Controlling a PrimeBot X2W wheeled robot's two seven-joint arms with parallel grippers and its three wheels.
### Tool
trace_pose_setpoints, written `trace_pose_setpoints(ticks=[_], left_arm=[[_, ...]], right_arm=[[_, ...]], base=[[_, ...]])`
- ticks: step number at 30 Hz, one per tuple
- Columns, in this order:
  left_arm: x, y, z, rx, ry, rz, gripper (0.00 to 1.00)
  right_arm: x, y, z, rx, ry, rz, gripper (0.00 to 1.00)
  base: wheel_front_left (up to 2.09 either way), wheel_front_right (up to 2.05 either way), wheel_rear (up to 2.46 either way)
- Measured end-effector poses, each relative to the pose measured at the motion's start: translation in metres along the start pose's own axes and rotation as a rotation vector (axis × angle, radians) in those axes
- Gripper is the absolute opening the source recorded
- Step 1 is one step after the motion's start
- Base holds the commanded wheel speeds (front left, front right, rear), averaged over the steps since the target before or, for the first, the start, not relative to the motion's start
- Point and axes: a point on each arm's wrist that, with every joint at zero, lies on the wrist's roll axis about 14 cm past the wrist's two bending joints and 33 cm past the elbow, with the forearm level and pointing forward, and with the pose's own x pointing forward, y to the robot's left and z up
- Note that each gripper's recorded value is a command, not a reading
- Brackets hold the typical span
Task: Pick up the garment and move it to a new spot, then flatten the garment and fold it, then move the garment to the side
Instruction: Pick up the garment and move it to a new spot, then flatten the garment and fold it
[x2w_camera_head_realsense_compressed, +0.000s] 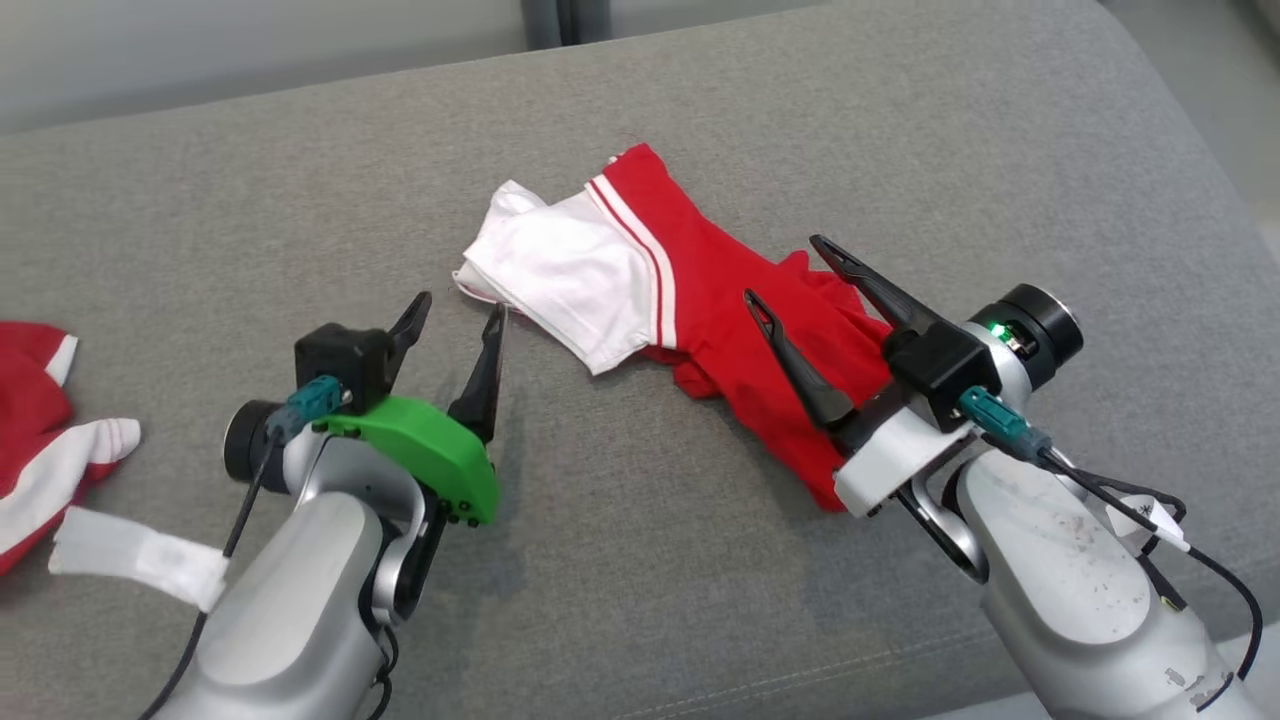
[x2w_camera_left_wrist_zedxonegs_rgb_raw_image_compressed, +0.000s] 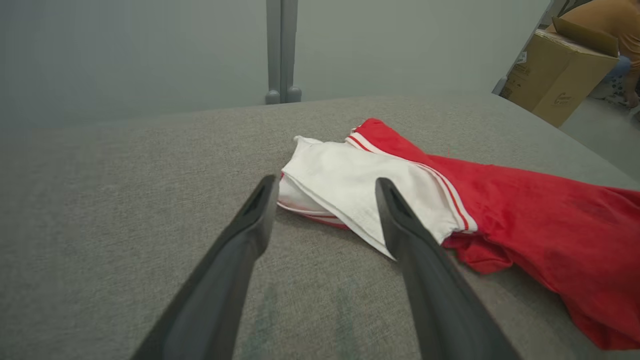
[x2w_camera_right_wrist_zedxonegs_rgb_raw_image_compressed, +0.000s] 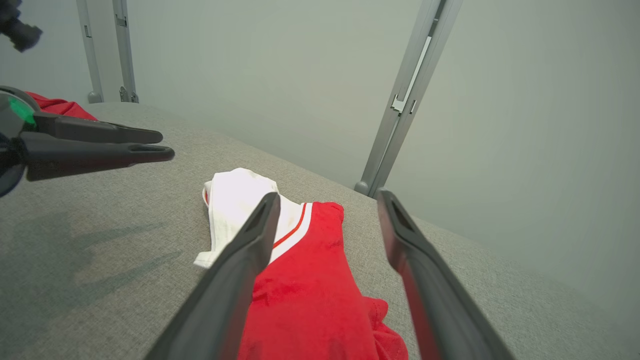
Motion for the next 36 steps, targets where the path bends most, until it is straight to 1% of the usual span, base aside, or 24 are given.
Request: trace_pose_setpoints(ticks=[6,10,13,19,22,25,31,36], left_arm=[[-0.043,0.038,-0.001,0.005,-0.059,0.132,1.00],[-0.074,0.070,-0.001,0.003,-0.089,0.250,1.00],[-0.094,0.082,-0.001,-0.004,-0.104,0.306,1.00],[-0.118,0.086,0.013,-0.011,-0.176,0.362,1.00],[-0.134,0.087,0.015,-0.032,-0.208,0.402,1.00],[-0.144,0.090,0.012,-0.043,-0.211,0.436,1.00],[-0.162,0.097,0.009,-0.033,-0.212,0.489,1.00],[-0.175,0.099,0.011,-0.038,-0.227,0.533,1.00]], right_arm=[[0.016,0.017,-0.019,-0.040,0.076,0.093,1.00],[0.029,0.025,-0.028,-0.057,0.125,0.137,1.00],[0.041,0.033,-0.032,-0.074,0.155,0.178,1.00],[0.065,0.037,-0.040,-0.113,0.205,0.230,1.00],[0.076,0.039,-0.055,-0.136,0.256,0.263,1.00],[0.080,0.049,-0.068,-0.138,0.288,0.304,1.00],[0.096,0.064,-0.077,-0.095,0.304,0.339,1.00],[0.110,0.066,-0.094,-0.081,0.334,0.355,1.00]], base=[[0.00,0.00,0.00],[0.00,0.00,0.00],[0.00,0.00,0.00],[0.00,0.00,0.00],[0.00,0.00,0.00],[0.00,0.00,0.00],[0.00,0.00,0.00],[0.00,0.00,0.00]])
